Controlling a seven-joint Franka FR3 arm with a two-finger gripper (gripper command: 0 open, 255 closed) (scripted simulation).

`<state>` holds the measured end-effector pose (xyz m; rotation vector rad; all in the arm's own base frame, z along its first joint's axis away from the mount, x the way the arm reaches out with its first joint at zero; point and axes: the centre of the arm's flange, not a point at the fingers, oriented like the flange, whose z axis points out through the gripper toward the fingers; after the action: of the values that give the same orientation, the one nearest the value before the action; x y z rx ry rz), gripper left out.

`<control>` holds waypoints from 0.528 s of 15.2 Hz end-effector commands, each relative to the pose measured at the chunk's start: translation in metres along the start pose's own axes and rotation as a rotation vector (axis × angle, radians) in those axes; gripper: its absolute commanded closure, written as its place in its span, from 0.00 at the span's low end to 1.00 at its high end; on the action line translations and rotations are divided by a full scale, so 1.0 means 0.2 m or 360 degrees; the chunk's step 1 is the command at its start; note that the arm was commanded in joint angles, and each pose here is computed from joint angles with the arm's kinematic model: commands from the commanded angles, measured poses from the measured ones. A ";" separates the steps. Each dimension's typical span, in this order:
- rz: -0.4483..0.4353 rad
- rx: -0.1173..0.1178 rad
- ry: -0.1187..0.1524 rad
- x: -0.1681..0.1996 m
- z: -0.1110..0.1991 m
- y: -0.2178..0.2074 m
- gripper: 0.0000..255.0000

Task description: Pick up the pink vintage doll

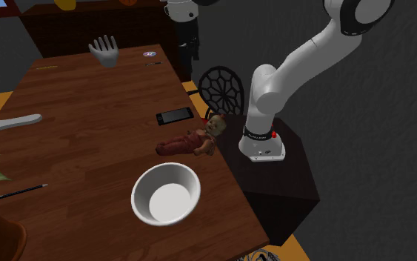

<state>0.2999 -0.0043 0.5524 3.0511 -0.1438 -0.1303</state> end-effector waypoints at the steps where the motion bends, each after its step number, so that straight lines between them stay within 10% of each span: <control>1: 0.0000 0.0000 0.0000 0.00 0.00 0.00 0.00; 8: -0.0253 -0.0170 0.0099 0.03 0.25 -0.46 0.00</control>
<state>0.3086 0.0726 0.5029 2.9681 0.0703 -0.0650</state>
